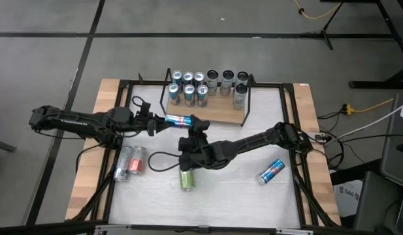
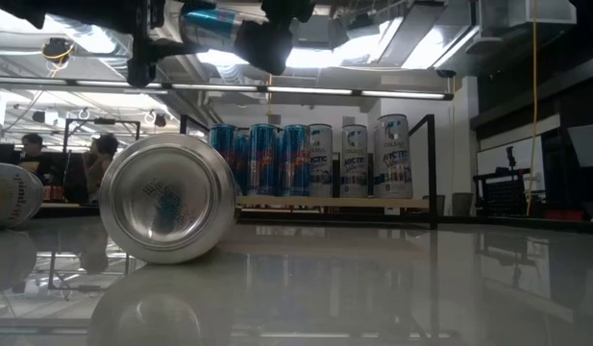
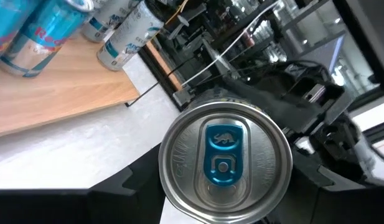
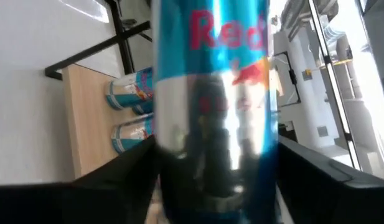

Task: Place canned beverage on shelf
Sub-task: Put the blue soda can on the shelf aligned with the other blue soda cans

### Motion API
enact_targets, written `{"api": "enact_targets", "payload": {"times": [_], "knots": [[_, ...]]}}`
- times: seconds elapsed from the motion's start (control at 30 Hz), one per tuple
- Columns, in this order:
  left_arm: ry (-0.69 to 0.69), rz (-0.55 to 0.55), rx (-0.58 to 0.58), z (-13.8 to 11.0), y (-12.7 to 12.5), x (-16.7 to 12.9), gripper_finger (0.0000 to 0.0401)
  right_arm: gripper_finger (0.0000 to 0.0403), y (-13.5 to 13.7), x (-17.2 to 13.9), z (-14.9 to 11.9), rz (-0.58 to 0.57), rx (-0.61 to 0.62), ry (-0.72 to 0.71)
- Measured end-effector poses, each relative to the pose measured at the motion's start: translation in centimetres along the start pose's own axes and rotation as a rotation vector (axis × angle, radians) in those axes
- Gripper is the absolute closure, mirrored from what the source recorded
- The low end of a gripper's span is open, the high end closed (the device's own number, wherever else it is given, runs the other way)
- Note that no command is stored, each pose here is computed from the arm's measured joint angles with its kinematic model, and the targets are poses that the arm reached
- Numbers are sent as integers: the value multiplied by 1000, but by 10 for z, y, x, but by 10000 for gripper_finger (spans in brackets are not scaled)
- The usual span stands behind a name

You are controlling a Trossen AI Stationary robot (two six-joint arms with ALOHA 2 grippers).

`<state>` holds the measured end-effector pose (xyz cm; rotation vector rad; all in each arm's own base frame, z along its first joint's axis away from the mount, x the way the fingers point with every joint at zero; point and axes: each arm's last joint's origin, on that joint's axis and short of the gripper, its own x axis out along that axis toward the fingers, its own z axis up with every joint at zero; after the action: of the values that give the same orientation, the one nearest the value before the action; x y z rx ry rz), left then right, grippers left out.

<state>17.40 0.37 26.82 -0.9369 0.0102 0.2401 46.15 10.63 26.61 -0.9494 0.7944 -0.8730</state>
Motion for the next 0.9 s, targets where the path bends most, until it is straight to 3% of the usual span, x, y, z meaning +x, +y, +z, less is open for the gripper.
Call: {"api": "enact_targets", "payload": {"times": [0.17,0.33,0.57,0.7,0.9], "knots": [[1,-1,0,0,0,0,191,53,0,2,0,9,-2,2],[-9,6,0,0,1,0,191,12,-1,2,-1,-15,-1,10],[-62,31,60,3,1,0,191,8,-10,0,-2,-35,35,15],[-106,16,80,9,1,1,191,10,-29,-6,-7,38,137,-1],[-145,44,97,19,7,2,191,10,-58,-15,-30,96,176,57]]}}
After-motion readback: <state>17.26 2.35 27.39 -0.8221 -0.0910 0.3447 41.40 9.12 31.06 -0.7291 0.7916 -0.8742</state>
